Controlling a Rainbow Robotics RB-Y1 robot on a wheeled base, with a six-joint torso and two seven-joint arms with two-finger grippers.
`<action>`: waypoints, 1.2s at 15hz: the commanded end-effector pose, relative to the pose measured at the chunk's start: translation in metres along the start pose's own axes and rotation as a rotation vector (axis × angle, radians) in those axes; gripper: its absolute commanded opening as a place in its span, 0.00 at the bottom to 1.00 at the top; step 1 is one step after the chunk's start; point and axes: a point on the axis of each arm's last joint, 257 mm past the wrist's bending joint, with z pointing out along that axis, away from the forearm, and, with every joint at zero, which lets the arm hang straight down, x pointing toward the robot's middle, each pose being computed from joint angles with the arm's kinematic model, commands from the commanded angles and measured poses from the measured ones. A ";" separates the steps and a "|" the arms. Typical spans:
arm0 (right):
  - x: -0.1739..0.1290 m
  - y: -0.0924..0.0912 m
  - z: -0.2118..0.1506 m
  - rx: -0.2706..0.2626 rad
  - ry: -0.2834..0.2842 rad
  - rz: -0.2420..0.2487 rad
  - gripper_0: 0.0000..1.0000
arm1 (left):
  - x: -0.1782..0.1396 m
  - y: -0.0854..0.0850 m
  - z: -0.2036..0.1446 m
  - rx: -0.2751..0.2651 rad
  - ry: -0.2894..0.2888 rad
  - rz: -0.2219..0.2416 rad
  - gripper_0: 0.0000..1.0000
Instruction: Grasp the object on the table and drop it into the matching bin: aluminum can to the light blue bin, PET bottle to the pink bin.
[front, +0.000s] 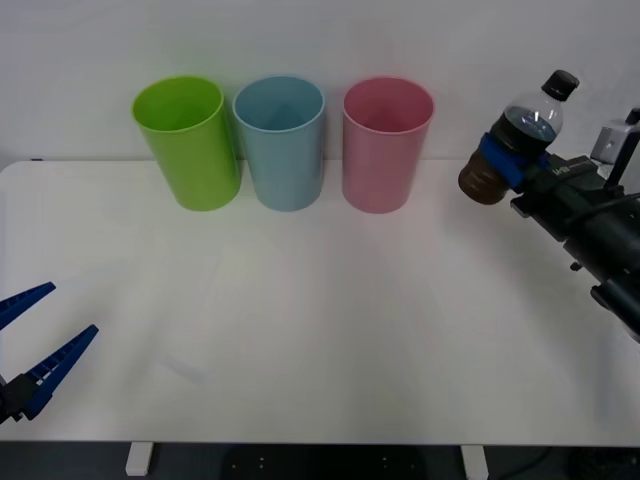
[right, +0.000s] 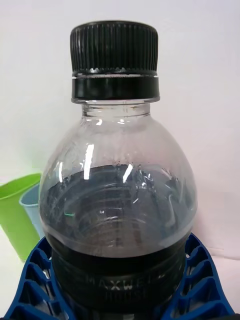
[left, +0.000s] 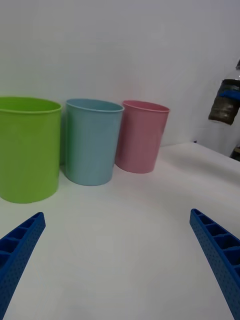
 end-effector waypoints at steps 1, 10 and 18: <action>-0.026 0.015 0.020 -0.062 -0.008 -0.033 0.00 | 0.000 0.000 0.000 0.000 0.000 0.000 1.00; -0.054 0.021 0.113 -0.121 0.029 -0.137 0.00 | 0.000 0.000 0.000 0.000 0.000 0.000 1.00; -0.043 0.015 0.179 -0.064 0.058 -0.164 0.00 | 0.000 0.000 0.000 0.000 0.000 0.000 1.00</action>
